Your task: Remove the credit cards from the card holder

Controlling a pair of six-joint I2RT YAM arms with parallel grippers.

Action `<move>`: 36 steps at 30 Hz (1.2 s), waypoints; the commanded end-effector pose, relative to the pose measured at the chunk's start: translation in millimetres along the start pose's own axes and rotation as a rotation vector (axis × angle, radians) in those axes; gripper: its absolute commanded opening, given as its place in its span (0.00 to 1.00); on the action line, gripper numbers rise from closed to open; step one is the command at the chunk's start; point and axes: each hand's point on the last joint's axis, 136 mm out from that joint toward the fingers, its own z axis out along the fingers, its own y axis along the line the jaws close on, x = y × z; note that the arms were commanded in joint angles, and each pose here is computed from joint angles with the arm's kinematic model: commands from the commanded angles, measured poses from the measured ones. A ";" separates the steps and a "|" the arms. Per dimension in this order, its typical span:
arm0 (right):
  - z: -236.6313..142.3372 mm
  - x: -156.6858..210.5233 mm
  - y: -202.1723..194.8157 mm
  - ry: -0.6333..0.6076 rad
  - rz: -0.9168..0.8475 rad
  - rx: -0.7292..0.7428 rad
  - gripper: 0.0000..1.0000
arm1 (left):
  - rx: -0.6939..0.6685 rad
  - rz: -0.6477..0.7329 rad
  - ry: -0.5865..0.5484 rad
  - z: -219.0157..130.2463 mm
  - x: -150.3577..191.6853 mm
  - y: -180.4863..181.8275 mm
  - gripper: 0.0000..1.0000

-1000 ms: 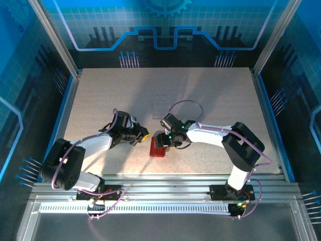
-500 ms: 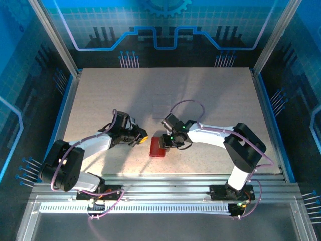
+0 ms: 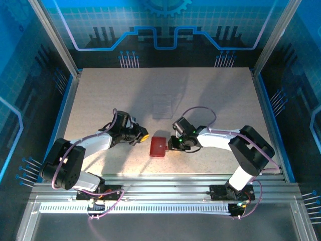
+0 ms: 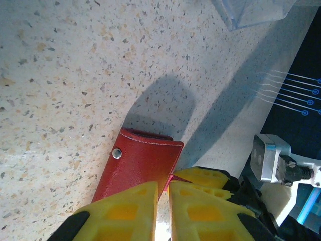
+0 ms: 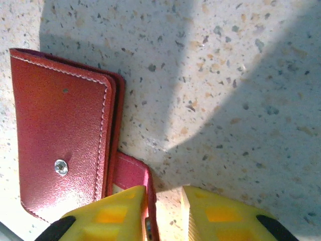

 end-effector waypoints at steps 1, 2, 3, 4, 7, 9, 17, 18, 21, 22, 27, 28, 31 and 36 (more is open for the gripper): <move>2.3 -3.3 11.9 -0.009 0.040 -0.105 0.25 | 0.012 -0.016 0.003 1.3 -3.3 -4.1 0.15; 3.4 -3.1 11.9 -0.008 0.045 -0.112 0.25 | 0.016 -0.016 0.004 1.4 -3.4 -5.2 0.15; 3.8 -3.2 12.5 -0.010 0.049 -0.118 0.24 | 0.015 -0.018 0.009 2.0 -2.9 -5.4 0.15; 4.0 -3.2 12.6 -0.010 0.051 -0.123 0.22 | 0.005 -0.030 0.017 2.7 -1.8 -3.8 0.16; -0.2 -5.4 12.9 -0.025 0.049 -0.126 0.15 | 0.000 -0.031 0.027 4.2 -0.7 -3.4 0.16; -6.8 -8.3 13.7 -0.044 0.040 -0.124 0.10 | 0.004 -0.023 0.025 4.2 -0.8 -4.3 0.16; -42.5 -21.6 21.1 -0.099 0.027 -0.150 0.00 | 0.032 -0.005 0.021 3.9 -2.7 -16.2 0.16; -45.5 -21.4 23.7 -0.102 0.024 -0.160 0.00 | 0.036 -0.002 0.018 3.8 -3.7 -18.3 0.16; -54.7 -21.8 33.4 -0.115 0.031 -0.203 0.00 | 0.048 0.012 0.012 2.8 -6.7 -25.7 0.16; -58.2 -21.9 37.7 -0.119 0.032 -0.218 0.00 | 0.049 0.022 0.012 2.2 -7.2 -28.4 0.16; -75.5 -26.9 59.6 -0.162 0.018 -0.271 0.00 | 0.053 0.055 0.000 -0.7 -12.3 -39.9 0.16; -78.2 -27.8 65.4 -0.169 0.008 -0.279 0.00 | 0.056 0.063 -0.003 -1.9 -13.2 -42.7 0.16; -83.2 -31.1 78.1 -0.177 -0.019 -0.287 0.00 | 0.053 0.074 -0.009 -3.8 -14.1 -44.8 0.16; -76.9 -34.5 87.8 -0.153 -0.054 -0.288 0.00 | 0.041 0.082 -0.018 -8.1 -13.5 -41.7 0.17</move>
